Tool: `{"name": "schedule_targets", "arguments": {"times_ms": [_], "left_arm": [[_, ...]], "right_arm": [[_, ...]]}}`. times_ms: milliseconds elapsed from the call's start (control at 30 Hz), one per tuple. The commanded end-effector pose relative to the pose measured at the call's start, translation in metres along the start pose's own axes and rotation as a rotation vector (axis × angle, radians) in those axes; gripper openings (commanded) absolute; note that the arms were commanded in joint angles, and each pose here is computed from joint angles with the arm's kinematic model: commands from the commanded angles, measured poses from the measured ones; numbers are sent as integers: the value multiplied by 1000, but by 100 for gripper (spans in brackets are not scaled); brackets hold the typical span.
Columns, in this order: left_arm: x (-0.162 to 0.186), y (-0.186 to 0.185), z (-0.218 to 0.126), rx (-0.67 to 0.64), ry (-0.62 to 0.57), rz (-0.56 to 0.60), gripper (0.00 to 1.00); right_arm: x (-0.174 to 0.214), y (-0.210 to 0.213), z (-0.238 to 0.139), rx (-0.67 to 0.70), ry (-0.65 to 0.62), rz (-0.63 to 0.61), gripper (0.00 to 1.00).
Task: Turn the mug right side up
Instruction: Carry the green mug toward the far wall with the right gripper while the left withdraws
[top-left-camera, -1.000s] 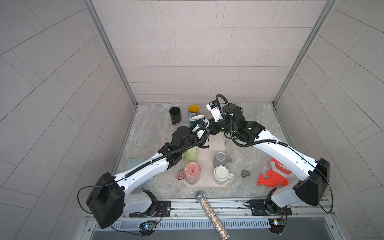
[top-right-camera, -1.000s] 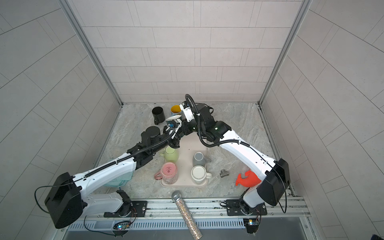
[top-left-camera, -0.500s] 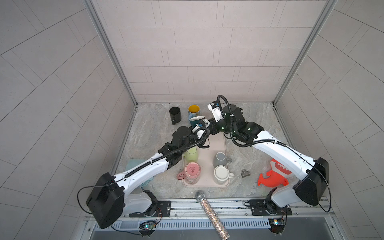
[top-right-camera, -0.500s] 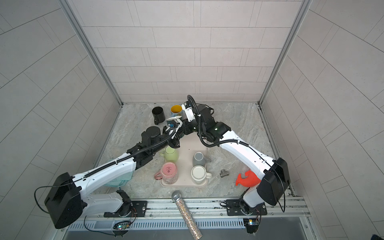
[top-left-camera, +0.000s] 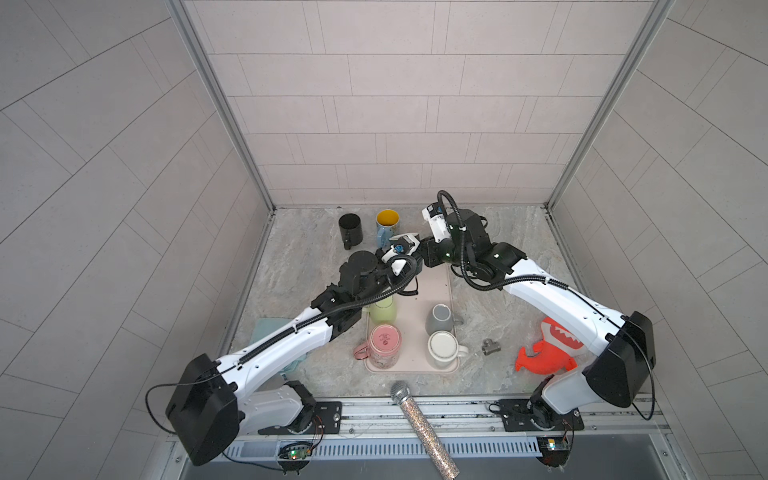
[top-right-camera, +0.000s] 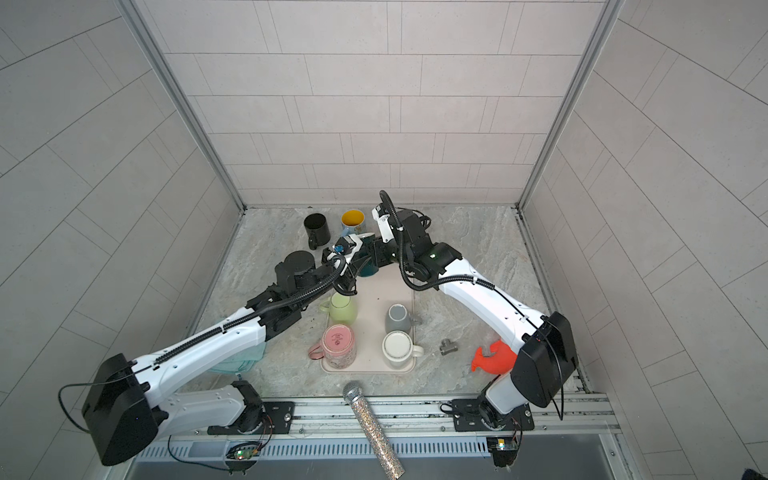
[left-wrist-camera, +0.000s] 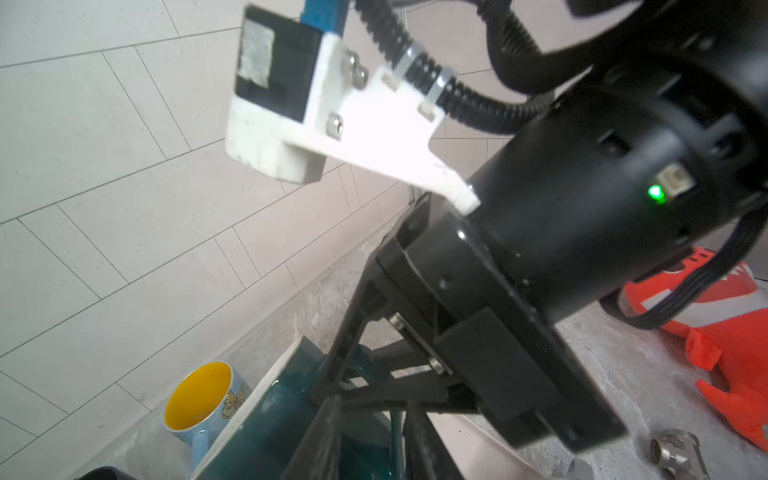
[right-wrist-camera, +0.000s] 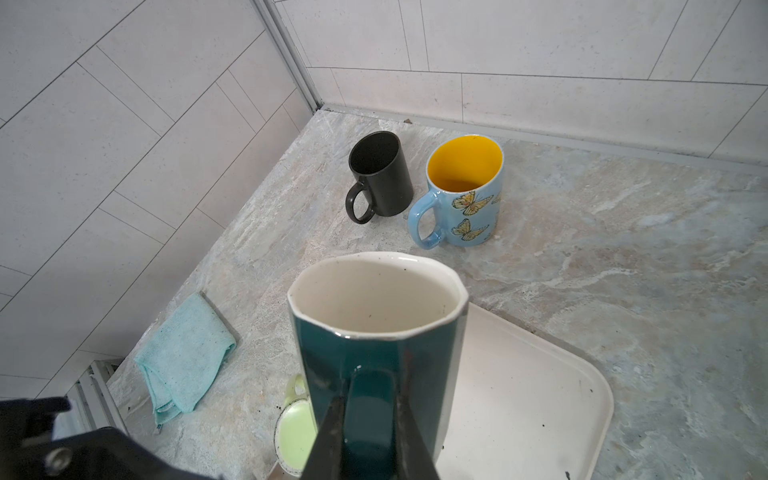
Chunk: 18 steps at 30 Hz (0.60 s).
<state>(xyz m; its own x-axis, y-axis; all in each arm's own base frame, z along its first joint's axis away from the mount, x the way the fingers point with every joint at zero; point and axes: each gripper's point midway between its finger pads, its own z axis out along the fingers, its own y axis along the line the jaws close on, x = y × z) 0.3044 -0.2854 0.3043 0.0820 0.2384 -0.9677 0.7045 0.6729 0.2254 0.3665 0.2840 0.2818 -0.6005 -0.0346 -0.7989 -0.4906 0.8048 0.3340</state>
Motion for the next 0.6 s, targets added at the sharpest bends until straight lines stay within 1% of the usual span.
{"name": "schedule_targets", "arguments": {"times_ms": [0, 167, 267, 333, 467, 567], "left_arm": [[-26, 13, -11, -59, -53, 25, 31], [-18, 29, -18, -156, -11, 9, 31], [-13, 46, -22, -243, 30, -36, 32], [-7, 58, -23, -269, 71, -79, 33], [10, 81, -23, -260, 152, -266, 33], [16, 92, -24, -236, 156, -383, 33]], "right_arm": [[-36, -7, -12, 11, -119, 6, 0], [-50, -38, -12, 63, -156, 32, 0], [-53, -54, -4, 87, -168, 26, 0], [-54, -63, 3, 99, -176, 9, 0], [-56, -75, 22, 105, -227, -50, 0], [-61, -84, 34, 100, -306, -74, 0]]}}
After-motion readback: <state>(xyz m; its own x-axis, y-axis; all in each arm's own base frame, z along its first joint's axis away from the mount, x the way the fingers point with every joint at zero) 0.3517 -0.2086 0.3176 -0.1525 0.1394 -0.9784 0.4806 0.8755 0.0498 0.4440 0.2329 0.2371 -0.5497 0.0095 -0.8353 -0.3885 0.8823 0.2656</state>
